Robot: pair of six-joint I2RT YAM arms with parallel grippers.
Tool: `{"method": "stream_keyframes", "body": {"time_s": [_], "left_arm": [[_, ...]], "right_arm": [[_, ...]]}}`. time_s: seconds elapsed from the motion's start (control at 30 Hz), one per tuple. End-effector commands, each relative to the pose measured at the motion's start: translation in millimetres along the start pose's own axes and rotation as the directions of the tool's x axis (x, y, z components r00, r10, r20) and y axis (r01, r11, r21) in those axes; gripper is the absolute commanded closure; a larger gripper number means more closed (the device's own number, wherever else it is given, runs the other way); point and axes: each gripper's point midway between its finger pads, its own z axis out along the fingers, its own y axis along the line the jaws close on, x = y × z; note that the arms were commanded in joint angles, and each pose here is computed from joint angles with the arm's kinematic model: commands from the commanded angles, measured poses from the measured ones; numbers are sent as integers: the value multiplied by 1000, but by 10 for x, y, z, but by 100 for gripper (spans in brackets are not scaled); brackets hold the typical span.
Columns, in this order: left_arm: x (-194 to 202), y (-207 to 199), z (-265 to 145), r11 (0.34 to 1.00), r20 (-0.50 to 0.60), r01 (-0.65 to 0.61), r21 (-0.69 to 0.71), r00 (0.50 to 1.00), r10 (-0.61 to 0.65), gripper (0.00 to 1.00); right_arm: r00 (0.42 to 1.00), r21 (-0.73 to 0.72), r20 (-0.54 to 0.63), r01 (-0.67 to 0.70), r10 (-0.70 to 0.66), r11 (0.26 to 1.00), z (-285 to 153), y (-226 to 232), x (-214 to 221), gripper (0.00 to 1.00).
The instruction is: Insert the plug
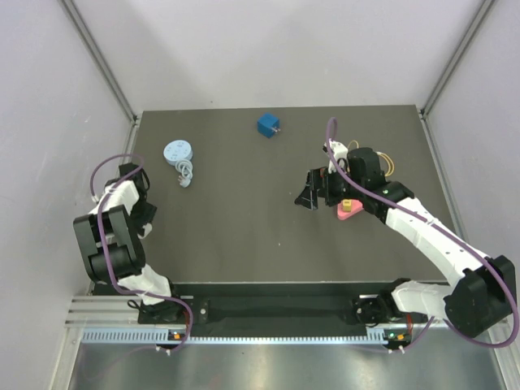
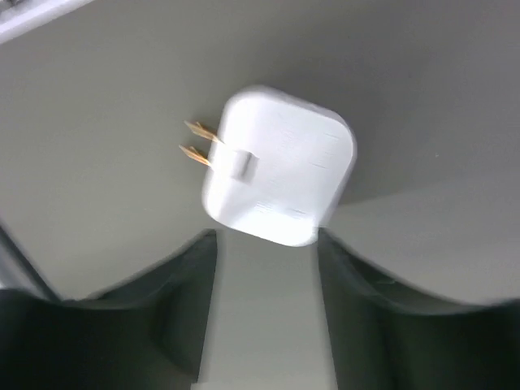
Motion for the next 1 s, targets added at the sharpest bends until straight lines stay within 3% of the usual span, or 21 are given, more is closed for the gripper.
{"method": "stream_keyframes", "body": {"time_s": [0.0,0.07,0.2,0.37,0.57,0.6,0.67,0.77,0.87,0.97], "left_arm": [[177,-53,62,998,-70,-23,55,997,27,52],[254,-76,33,995,-93,-29,93,995,37,69],[520,-172,-116,978,-157,-68,197,982,100,89],[864,-278,-439,939,-158,-139,314,968,196,97],[1132,-533,-965,858,-56,-257,445,948,313,100],[1112,-513,-996,857,-41,-274,437,945,324,98],[878,-483,-1028,881,42,-289,374,954,296,67],[631,-387,-1061,913,104,-291,287,957,272,33],[389,-299,-1018,933,107,-238,271,970,216,25],[207,-253,-932,941,86,-185,285,982,168,24]], "right_arm": [[998,-27,51,43,-42,999,-58,129,-157,0],[998,-26,56,31,-29,999,-68,141,-157,0],[998,-17,57,17,-16,1000,-44,152,-127,0],[999,-1,30,11,-11,1000,7,173,-42,0],[1000,5,20,10,-10,1000,42,239,24,0],[1000,5,20,13,-13,1000,47,255,29,0],[1000,1,18,14,-14,1000,49,290,39,0],[999,-10,24,24,-24,1000,55,336,49,0],[999,-32,23,24,-24,999,113,366,107,0],[999,-62,30,39,-37,997,163,415,116,0]]}}
